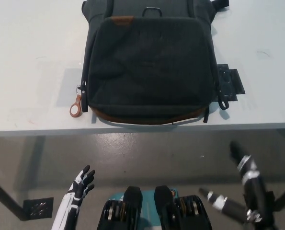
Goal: A bag is kept in the middle of the table with its flap loosely closed and the robot uses its right hand to adjust it and opens it
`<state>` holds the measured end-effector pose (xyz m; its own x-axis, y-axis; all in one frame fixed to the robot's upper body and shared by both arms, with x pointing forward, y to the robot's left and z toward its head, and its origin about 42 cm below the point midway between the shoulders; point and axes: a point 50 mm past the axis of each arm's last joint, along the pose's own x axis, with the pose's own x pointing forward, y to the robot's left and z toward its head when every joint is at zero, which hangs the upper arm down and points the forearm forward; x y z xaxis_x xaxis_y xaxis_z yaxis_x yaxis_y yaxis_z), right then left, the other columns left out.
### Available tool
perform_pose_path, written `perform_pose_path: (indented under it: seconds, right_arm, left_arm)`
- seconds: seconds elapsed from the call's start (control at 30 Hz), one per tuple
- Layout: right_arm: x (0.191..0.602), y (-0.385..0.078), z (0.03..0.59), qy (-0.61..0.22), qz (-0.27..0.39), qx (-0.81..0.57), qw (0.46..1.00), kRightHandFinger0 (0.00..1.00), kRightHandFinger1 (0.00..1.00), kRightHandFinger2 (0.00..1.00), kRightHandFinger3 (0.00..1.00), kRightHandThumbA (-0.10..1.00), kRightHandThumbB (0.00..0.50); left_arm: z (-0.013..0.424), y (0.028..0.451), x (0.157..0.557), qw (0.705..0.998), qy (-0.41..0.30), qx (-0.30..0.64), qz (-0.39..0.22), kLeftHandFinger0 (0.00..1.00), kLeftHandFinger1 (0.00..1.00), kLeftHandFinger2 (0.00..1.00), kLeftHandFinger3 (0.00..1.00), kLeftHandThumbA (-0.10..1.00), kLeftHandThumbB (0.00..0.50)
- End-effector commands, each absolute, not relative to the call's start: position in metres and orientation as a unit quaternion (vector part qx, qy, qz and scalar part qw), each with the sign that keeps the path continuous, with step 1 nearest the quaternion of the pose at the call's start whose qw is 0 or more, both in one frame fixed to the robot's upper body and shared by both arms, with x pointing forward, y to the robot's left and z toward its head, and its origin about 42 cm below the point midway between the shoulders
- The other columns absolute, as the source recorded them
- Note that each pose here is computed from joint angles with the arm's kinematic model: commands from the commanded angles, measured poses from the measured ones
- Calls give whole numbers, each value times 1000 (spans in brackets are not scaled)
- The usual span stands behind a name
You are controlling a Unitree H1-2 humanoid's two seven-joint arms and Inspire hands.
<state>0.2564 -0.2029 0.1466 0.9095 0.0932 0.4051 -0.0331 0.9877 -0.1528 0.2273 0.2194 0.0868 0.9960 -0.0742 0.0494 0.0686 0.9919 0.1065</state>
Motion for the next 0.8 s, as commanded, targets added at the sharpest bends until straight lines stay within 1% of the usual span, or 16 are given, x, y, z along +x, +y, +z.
perform_pose_path:
  seconds: [0.0,0.03,0.17,0.23,0.27,0.3,0.33,0.4,0.43,0.53,0.6,0.63,0.7,0.77]
  right_arm:
    - [284,-215,207,-280,15,-71,957,1000,1000,1000,1000,1000,289]
    - [291,-218,218,-287,16,-80,955,1000,1000,1000,1000,1000,302]
    - [324,-229,262,-318,31,-83,944,1000,1000,1000,1000,1000,261]
    - [342,-231,282,-325,32,-75,942,1000,1000,1000,1000,1000,287]
    - [351,-231,294,-328,33,-74,941,1000,1000,1000,1000,1000,289]
    - [355,-231,300,-327,34,-73,942,1000,1000,1000,1000,1000,290]
    - [362,-230,311,-329,39,-67,941,1000,1000,1000,1000,1000,274]
    - [377,-225,330,-326,40,-69,942,1000,1000,1000,1000,1000,262]
    - [383,-225,337,-325,43,-74,942,1000,1000,1000,1000,1000,270]
    - [400,-222,351,-316,55,-82,944,1000,1000,1000,1000,1000,267]
    - [415,-218,360,-311,64,-84,944,1000,1000,1000,1000,1000,251]
    - [423,-216,367,-303,70,-85,946,1000,1000,1000,1000,1000,272]
    - [435,-212,374,-296,74,-84,949,1000,1000,1000,1000,1000,274]
    - [446,-206,378,-286,75,-84,952,1000,1000,1000,1000,1000,283]
  left_arm:
    - [96,218,227,995,-62,58,-45,1000,1000,1000,1000,1000,97]
    - [96,218,228,995,-62,58,-45,1000,1000,1000,1000,1000,100]
    - [98,216,233,995,-64,58,-46,1000,1000,1000,1000,1000,98]
    - [100,214,237,995,-68,59,-47,1000,1000,1000,1000,1000,98]
    - [100,214,239,995,-70,59,-48,1000,1000,1000,1000,1000,97]
    - [100,214,239,995,-69,60,-48,1000,1000,1000,1000,1000,97]
    - [100,214,240,995,-70,61,-48,1000,1000,1000,1000,1000,93]
    - [103,213,243,994,-70,60,-51,1000,1000,1000,1000,1000,91]
    - [104,213,245,994,-70,61,-51,1000,1000,1000,1000,1000,96]
    - [105,212,247,994,-68,62,-52,1000,1000,1000,1000,1000,105]
    - [104,211,248,994,-70,67,-52,1000,1000,1000,1000,1000,115]
    - [105,210,250,994,-72,66,-53,1000,1000,1000,1000,1000,116]
    - [105,210,252,994,-72,67,-54,1000,1000,1000,1000,1000,134]
    - [105,210,252,994,-72,67,-55,1000,1000,1000,1000,1000,134]
